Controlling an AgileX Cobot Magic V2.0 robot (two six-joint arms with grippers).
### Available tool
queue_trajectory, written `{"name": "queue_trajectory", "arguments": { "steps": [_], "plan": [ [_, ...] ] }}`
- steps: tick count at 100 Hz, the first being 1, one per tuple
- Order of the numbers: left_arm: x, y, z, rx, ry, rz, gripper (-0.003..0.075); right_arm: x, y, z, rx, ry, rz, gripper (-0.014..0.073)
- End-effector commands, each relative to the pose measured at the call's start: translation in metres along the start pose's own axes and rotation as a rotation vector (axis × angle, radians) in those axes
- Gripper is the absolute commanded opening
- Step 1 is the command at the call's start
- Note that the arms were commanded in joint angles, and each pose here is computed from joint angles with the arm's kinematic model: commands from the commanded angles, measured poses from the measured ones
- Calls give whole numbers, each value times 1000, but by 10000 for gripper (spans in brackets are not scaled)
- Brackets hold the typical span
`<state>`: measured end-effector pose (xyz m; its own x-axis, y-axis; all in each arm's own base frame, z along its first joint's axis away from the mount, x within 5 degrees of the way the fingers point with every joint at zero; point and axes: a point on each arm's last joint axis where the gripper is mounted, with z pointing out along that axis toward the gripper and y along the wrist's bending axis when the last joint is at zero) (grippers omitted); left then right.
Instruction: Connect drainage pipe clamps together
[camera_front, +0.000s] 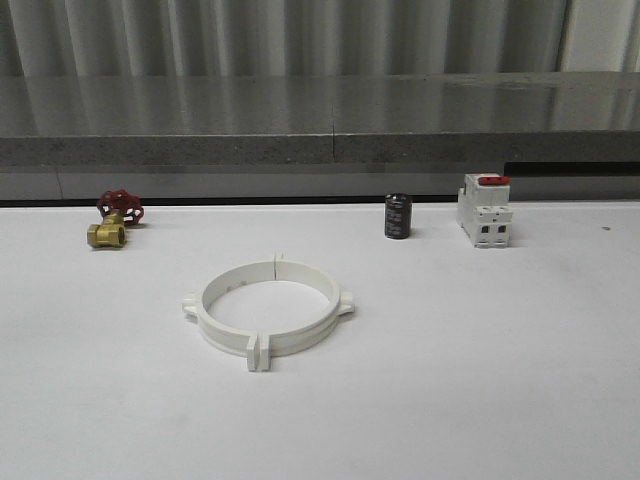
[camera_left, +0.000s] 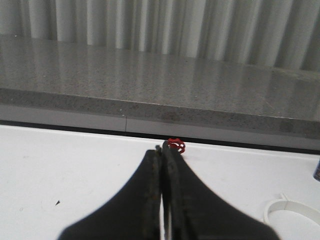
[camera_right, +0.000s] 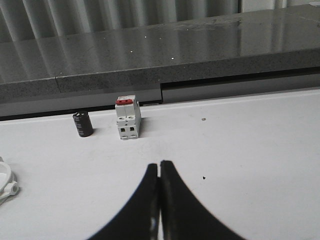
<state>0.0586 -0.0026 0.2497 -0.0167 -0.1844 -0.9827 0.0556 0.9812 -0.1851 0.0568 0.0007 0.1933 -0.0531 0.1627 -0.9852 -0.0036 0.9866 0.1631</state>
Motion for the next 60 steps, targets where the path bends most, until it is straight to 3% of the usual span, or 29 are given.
{"name": "queue_trajectory", "arguments": {
  "steps": [1,37,60],
  "plan": [
    [-3,0,-3,-1,-115,-33,-20,-14,2,-3,-14,-121,-5,-69],
    [39,10,-5,-50,-94,8,-20,-14,2,-3,-14,-121,-5,-69],
    [44,9,-4,-11,-103,67,-20,-14,2,-3,-14,-121,-5,-69]
  ]
}}
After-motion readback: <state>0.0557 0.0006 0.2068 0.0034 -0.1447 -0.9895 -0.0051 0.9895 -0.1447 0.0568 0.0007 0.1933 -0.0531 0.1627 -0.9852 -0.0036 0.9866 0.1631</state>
